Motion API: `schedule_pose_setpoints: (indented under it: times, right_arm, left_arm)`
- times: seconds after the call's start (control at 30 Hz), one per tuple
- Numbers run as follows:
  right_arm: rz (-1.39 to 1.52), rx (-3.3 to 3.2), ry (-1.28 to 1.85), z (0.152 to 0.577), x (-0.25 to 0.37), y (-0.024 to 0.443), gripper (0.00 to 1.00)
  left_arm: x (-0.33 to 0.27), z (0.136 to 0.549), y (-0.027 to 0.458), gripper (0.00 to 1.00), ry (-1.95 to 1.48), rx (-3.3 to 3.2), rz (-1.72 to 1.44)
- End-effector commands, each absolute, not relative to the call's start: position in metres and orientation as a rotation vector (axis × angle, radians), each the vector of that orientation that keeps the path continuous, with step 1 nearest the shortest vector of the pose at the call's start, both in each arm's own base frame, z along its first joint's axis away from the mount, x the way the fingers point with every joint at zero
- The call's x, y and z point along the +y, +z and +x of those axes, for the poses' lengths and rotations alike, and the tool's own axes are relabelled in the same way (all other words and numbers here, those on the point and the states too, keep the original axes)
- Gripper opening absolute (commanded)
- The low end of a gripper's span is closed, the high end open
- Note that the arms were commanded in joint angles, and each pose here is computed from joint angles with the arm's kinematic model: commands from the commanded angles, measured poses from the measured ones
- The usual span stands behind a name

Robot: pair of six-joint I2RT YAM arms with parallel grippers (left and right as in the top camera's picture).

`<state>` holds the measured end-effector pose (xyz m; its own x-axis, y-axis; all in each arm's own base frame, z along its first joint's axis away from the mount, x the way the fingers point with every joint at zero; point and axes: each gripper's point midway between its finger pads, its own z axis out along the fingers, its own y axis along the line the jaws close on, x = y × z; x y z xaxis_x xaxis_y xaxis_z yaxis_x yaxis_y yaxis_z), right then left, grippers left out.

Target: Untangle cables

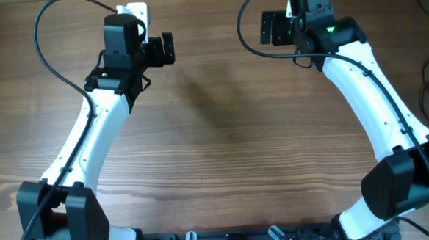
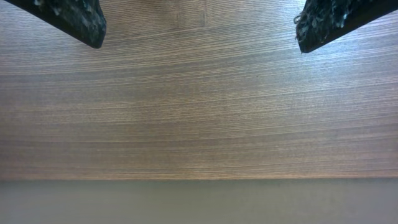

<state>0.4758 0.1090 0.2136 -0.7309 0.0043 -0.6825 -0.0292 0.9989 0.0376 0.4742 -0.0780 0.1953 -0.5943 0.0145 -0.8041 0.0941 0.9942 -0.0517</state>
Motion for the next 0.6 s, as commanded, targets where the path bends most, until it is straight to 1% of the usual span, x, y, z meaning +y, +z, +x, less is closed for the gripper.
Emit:
schedule_pose_setpoints:
  times: [0.0, 0.2, 0.33, 0.43, 0.53, 0.57]
  right_arm:
    - [0.030, 2.397, 0.050, 0.477, 0.107, 0.209, 1.00]
    - [0.030, 2.423, 0.048, 0.472, 0.107, 0.204, 1.00]
    - [0.043, 2.531, 0.017, 0.451, 0.101, 0.188, 1.00]
    - [0.040, 2.571, 0.003, 0.443, 0.099, 0.182, 1.00]
    - [0.028, 2.592, 0.034, 0.439, 0.103, 0.180, 0.98]
    - [0.025, 2.592, 0.039, 0.439, 0.103, 0.180, 0.95]
  left_arm:
    - [-0.079, 0.479, 0.199, 1.00, -0.110, 2.194, 0.095]
    - [-0.079, 0.475, 0.195, 1.00, -0.112, 2.215, 0.094]
    - [-0.075, 0.452, 0.168, 1.00, -0.113, 2.361, 0.058]
    - [-0.074, 0.445, 0.163, 1.00, -0.107, 2.399, 0.060]
    - [-0.073, 0.440, 0.164, 1.00, -0.124, 2.412, 0.013]
    - [-0.073, 0.440, 0.165, 0.99, -0.125, 2.410, 0.011]
